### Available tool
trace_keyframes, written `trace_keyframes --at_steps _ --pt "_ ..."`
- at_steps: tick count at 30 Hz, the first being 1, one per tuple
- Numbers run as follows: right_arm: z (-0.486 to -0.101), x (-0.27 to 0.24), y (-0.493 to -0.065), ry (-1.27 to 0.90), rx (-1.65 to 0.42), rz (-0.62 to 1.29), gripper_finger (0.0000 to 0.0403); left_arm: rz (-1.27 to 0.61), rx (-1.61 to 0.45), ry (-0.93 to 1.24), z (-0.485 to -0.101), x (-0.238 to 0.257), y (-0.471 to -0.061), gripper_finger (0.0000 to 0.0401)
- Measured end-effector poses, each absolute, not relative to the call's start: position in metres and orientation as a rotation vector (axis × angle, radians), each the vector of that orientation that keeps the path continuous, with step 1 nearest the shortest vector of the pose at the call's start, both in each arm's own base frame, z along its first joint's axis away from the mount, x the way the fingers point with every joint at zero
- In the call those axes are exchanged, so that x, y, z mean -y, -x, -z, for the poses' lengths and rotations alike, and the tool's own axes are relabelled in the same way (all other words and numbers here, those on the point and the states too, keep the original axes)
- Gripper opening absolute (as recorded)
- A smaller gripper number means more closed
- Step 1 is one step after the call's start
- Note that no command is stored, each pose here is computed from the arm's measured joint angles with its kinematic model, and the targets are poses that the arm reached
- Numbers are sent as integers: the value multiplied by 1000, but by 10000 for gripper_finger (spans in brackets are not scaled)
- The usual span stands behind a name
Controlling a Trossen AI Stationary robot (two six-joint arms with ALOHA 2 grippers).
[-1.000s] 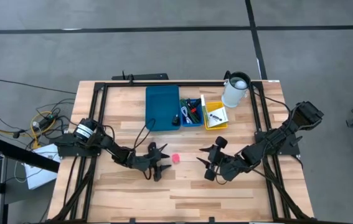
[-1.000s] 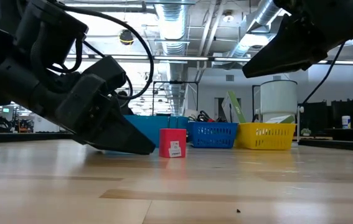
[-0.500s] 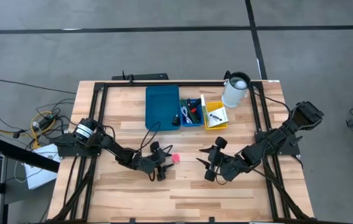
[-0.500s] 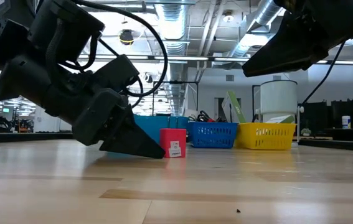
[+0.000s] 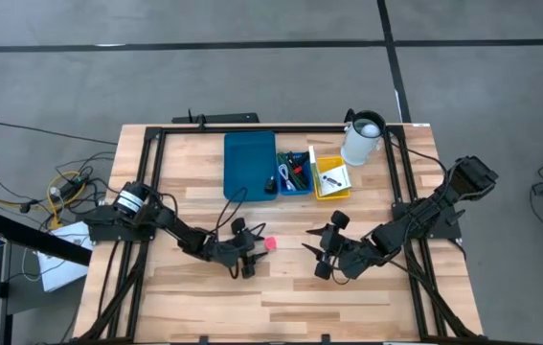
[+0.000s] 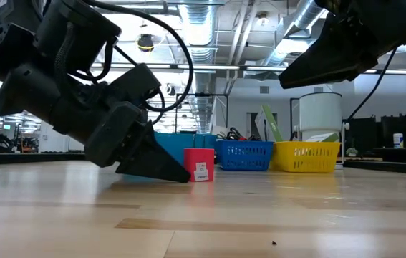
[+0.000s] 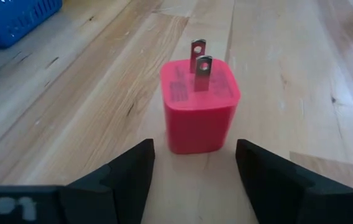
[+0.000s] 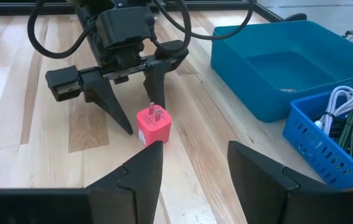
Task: Pick and place items into bin
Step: Put the pink charger adapter into the left blue bin
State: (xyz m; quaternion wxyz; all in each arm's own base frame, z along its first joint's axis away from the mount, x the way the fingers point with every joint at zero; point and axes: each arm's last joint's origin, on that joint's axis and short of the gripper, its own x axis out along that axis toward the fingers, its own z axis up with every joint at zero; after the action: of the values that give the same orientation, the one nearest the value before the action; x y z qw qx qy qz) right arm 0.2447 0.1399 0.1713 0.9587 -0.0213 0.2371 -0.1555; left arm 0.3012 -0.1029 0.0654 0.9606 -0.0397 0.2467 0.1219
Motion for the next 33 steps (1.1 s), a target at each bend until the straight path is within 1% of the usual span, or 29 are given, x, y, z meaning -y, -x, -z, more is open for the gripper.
trace_keyframes --at_steps 24,33 --pt "-171 -140 -245 43 -481 315 174 -231 -496 70 -66 98 -304 222" --pt "-171 -140 -245 43 -481 315 176 -223 -497 26 -72 98 -315 222"
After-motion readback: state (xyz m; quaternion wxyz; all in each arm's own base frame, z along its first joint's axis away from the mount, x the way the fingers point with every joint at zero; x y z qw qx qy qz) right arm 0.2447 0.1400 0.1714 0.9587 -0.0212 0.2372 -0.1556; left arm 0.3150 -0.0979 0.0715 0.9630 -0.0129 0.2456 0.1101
